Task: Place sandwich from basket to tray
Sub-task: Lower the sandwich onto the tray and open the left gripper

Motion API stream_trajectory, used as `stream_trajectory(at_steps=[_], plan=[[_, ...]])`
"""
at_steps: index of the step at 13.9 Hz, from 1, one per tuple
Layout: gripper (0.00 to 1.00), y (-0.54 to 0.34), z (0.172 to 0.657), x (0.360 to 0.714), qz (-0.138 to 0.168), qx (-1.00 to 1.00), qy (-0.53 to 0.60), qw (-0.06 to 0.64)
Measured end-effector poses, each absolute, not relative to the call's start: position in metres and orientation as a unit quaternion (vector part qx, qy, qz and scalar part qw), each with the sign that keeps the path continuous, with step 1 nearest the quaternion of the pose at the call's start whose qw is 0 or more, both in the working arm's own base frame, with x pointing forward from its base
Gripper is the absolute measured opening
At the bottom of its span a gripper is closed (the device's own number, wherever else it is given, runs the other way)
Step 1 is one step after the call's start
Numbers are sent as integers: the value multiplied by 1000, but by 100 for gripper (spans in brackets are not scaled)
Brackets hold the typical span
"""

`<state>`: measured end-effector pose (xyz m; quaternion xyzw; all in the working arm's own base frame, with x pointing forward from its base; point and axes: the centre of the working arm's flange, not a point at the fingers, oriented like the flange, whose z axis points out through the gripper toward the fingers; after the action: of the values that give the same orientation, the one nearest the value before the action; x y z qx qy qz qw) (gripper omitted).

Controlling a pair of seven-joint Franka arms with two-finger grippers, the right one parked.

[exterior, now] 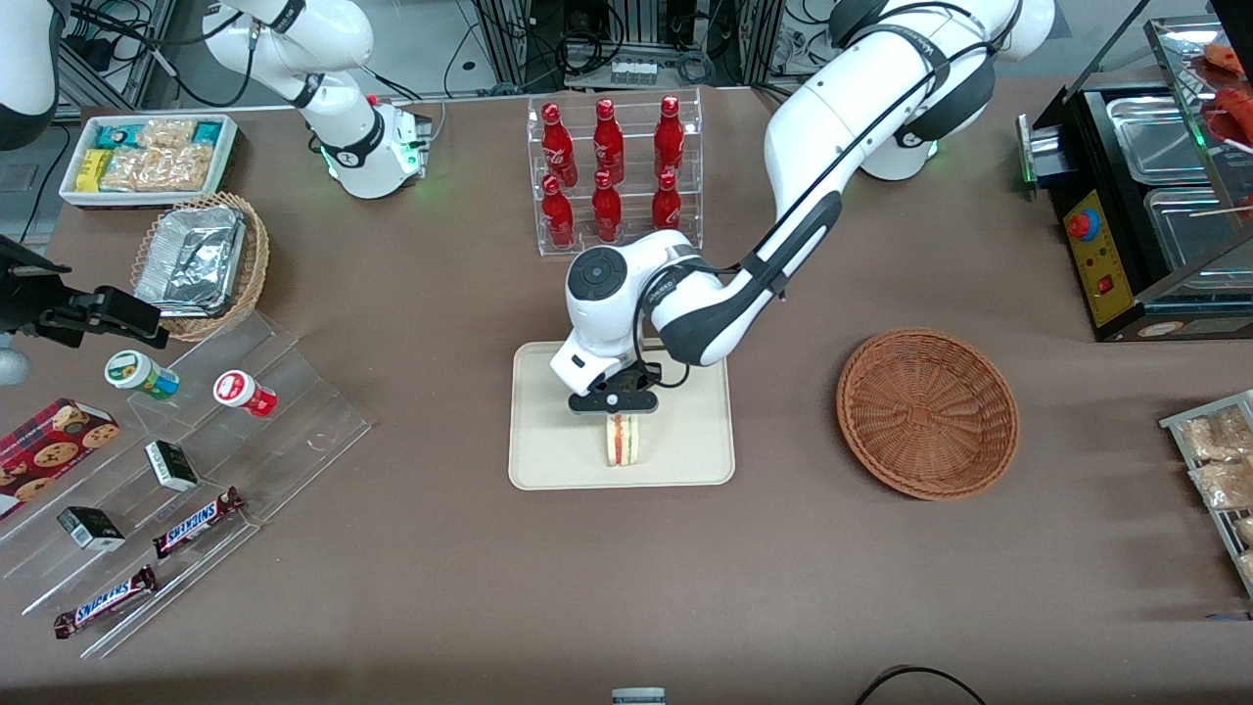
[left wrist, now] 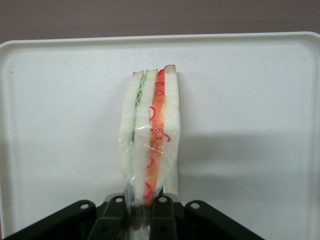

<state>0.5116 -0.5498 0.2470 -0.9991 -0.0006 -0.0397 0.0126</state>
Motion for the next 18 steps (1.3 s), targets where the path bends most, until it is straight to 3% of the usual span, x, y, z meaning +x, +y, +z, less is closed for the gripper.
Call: stream_trajectory(at_steps=[7, 12, 15, 16, 18], plan=[[14, -551, 244, 510, -38, -999, -2, 14], [63, -548, 250, 514, -36, -999, -12, 21], [94, -539, 287, 527, -35, -998, -56, 25], [100, -531, 308, 533, -34, -996, -80, 24], [100, -507, 357, 548, -35, -992, -115, 24]])
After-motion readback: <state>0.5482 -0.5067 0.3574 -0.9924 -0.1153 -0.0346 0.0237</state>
